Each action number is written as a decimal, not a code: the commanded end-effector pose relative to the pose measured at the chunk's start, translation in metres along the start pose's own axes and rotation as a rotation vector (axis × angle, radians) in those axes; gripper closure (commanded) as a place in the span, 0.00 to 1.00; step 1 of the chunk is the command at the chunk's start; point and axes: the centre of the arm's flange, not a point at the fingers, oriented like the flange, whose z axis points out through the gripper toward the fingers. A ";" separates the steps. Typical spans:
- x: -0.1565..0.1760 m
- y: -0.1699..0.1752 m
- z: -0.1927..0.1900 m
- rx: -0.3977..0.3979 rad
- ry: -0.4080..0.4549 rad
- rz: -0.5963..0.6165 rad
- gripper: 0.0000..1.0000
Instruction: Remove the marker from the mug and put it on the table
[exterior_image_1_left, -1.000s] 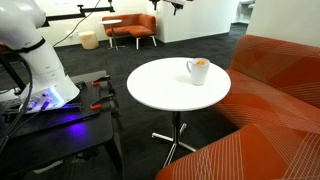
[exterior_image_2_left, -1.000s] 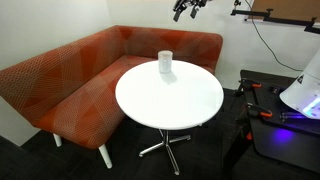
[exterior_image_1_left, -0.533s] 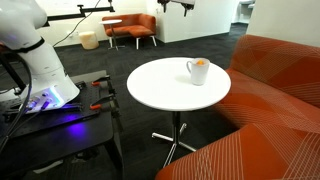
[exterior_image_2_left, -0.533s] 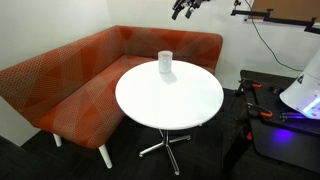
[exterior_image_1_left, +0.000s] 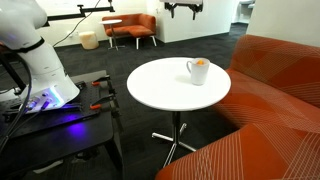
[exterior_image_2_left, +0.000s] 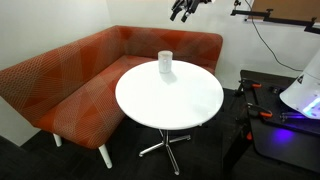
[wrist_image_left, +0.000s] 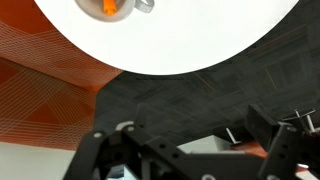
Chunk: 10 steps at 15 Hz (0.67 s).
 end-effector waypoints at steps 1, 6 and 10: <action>0.000 0.000 0.000 0.000 0.000 0.000 0.00; -0.003 0.012 0.013 0.002 -0.029 -0.017 0.00; -0.018 0.031 0.023 0.010 -0.053 -0.032 0.00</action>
